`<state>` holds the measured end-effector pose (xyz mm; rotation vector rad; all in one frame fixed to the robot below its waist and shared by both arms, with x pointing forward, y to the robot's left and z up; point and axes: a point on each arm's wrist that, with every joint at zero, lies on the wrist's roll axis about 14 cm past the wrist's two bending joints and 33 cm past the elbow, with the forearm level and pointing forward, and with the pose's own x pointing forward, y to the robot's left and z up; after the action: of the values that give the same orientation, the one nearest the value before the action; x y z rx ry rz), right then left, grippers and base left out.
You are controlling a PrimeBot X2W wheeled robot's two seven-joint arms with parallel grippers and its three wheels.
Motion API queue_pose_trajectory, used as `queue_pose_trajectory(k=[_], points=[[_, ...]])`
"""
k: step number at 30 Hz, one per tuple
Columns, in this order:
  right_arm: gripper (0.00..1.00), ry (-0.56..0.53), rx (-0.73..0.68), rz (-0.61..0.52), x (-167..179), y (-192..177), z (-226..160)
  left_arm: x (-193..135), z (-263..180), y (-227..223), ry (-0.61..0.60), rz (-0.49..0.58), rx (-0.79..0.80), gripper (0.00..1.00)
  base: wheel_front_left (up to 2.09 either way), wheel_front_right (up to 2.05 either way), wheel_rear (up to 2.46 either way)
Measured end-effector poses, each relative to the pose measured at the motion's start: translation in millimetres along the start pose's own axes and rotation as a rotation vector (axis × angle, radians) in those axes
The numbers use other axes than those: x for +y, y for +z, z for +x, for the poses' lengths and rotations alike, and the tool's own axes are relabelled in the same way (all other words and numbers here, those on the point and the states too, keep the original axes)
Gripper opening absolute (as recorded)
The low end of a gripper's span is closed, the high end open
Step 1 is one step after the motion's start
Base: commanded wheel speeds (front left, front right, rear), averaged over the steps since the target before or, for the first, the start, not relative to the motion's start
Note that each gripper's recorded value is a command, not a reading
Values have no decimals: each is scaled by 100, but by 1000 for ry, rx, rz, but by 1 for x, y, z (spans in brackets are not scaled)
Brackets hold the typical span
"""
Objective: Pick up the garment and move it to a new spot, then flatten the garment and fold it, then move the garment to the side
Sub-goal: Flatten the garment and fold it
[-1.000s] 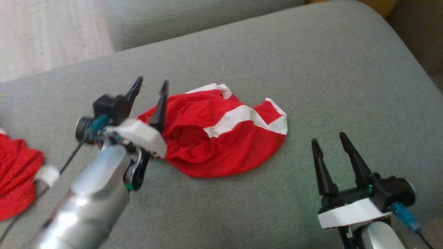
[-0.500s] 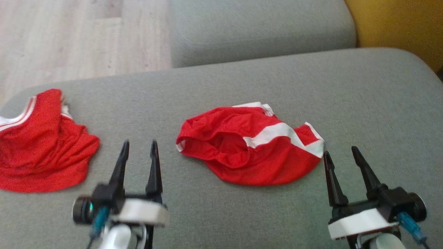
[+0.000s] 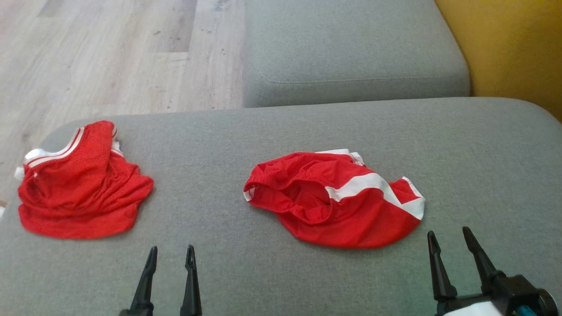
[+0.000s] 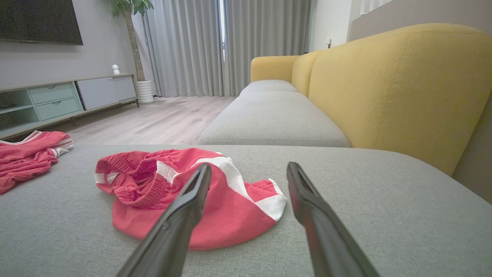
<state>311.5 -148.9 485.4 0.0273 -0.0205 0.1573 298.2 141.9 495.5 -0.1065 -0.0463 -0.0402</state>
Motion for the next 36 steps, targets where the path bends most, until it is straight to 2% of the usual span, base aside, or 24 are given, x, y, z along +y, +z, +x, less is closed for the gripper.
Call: queue_pose_trajectory(k=[13, 36], points=[[100, 40, -3, 0, 12, 1, 4, 3, -6, -3, 12, 45, 4, 100, 0, 0, 0], [100, 17, 2, 11, 7, -1, -2, -7, -4, -18, -19, 43, 54, 100, 0, 0, 0]])
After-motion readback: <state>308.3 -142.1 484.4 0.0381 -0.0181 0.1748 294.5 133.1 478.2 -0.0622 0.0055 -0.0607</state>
